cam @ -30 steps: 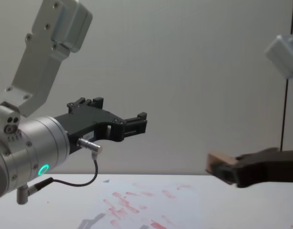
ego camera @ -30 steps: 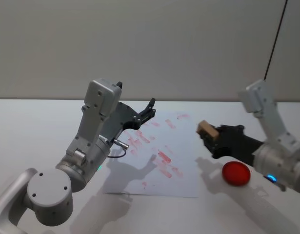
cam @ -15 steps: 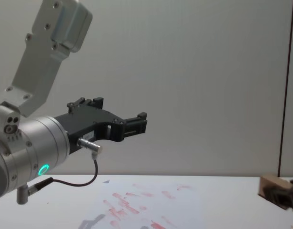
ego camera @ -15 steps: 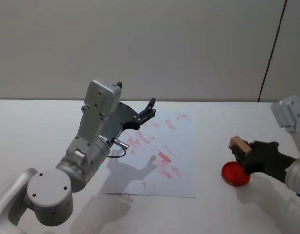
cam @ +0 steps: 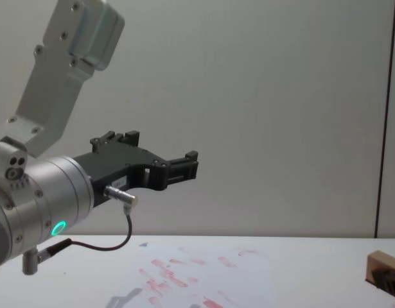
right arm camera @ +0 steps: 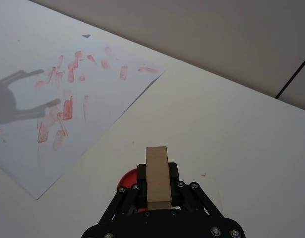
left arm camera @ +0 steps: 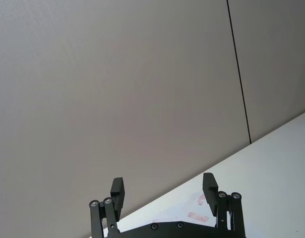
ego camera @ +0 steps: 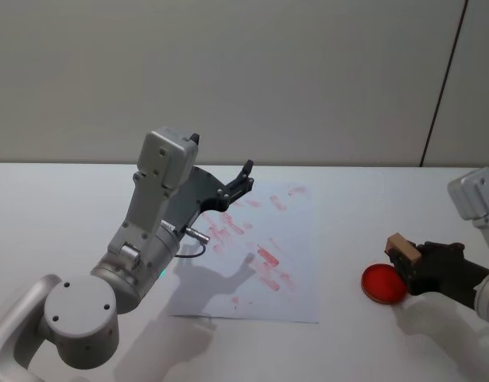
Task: Use the one hand to pick up the stamp and affix it onto the A4 paper.
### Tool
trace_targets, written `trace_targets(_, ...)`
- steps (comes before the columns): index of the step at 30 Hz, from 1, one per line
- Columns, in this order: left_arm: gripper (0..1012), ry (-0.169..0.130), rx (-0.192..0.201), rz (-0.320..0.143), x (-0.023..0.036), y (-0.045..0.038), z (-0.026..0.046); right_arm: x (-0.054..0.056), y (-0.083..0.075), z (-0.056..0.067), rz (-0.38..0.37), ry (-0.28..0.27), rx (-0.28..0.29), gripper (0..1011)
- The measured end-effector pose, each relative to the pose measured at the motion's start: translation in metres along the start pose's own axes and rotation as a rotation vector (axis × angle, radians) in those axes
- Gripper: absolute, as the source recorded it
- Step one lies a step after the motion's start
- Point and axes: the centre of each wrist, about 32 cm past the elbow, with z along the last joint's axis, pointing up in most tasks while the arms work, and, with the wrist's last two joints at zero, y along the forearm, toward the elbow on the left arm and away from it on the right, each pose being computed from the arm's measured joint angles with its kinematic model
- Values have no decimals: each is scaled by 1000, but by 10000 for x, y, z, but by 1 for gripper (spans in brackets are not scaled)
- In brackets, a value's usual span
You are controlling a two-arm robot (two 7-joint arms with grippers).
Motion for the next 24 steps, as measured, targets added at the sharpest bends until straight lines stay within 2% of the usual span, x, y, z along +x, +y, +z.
trace_targets(24, 1003, 0, 0, 0, 0, 0, 0, -9, 47, -106, 23, -18, -74, 220)
